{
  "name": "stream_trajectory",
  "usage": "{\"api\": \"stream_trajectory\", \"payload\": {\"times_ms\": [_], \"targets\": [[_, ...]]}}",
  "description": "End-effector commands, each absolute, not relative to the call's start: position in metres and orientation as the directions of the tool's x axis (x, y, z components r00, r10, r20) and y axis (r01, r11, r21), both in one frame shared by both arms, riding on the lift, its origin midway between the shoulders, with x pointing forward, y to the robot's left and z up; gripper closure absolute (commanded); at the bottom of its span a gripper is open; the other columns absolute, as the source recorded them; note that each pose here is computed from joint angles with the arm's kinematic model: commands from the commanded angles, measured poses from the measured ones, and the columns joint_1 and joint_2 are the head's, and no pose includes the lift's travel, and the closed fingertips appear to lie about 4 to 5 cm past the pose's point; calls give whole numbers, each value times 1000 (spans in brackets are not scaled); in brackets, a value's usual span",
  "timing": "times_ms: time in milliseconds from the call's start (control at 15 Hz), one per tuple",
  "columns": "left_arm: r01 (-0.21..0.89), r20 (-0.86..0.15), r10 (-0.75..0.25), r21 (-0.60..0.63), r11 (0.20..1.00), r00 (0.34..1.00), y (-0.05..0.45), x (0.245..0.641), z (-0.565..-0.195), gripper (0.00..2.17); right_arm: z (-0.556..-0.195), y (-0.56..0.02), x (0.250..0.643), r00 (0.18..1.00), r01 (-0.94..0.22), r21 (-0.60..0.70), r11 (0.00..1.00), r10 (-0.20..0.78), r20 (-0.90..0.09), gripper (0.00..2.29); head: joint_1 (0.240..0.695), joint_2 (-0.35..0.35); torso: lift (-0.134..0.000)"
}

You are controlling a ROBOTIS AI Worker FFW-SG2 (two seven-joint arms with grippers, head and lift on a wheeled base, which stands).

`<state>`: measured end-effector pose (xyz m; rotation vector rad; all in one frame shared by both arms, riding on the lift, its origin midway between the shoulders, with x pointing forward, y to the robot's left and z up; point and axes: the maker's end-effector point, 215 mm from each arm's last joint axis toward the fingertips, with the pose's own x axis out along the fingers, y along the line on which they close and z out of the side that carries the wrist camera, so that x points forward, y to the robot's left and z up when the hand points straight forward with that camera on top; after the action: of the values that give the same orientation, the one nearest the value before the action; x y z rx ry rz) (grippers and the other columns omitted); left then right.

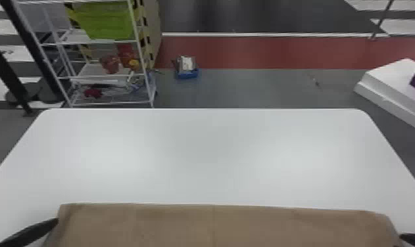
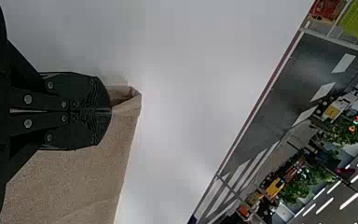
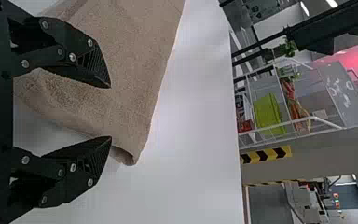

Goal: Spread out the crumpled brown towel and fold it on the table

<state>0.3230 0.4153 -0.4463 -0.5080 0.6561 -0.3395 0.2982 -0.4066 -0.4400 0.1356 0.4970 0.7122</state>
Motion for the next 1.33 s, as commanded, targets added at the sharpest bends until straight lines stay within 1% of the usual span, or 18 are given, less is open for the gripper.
{"api": "stream_trajectory", "payload": {"times_ms": [0,67,133,200,467,667,867,933,1000,1133,1200,1267], "targets": [[140,-488,-449,-545,827,749,418,321,-443,1538,-440,-417,296,655,-582,275,766,641,-399,707,695,18,-124],[142,-485,-452,-548,824,749,418,320,-442,1538,-437,-423,295,667,-575,267,773,632,-394,691,695,13,-124],[142,-484,-449,-546,826,751,419,320,-442,1538,-434,-427,296,677,-569,266,778,627,-384,626,695,8,-124],[140,-485,-448,-546,826,751,420,319,-442,1538,-431,-428,296,682,-570,260,780,625,-379,417,695,0,-124],[145,-487,-452,-545,826,748,417,316,-444,1538,-438,-421,297,670,-575,274,771,636,-382,431,695,-18,-124],[148,-487,-452,-541,828,747,417,314,-442,1538,-447,-410,304,656,-587,282,759,650,-384,441,695,-2,-124],[151,-484,-451,-538,829,750,419,312,-441,1538,-450,-403,309,646,-594,286,752,658,-387,549,695,14,-124],[151,-481,-452,-540,828,751,419,312,-440,1538,-451,-403,309,646,-591,290,752,657,-388,694,695,20,-124],[150,-481,-451,-541,828,752,419,311,-440,1538,-452,-405,309,644,-589,291,754,656,-394,768,695,25,-124],[151,-481,-451,-540,828,752,419,311,-440,1538,-454,-407,309,641,-582,300,756,654,-402,809,695,28,-124],[153,-480,-451,-538,829,752,419,312,-439,1538,-455,-409,309,640,-579,304,757,653,-405,981,695,27,-124],[154,-481,-450,-536,830,753,420,311,-438,1538,-453,-410,309,642,-579,304,757,653,-402,1099,695,25,-124]]}}
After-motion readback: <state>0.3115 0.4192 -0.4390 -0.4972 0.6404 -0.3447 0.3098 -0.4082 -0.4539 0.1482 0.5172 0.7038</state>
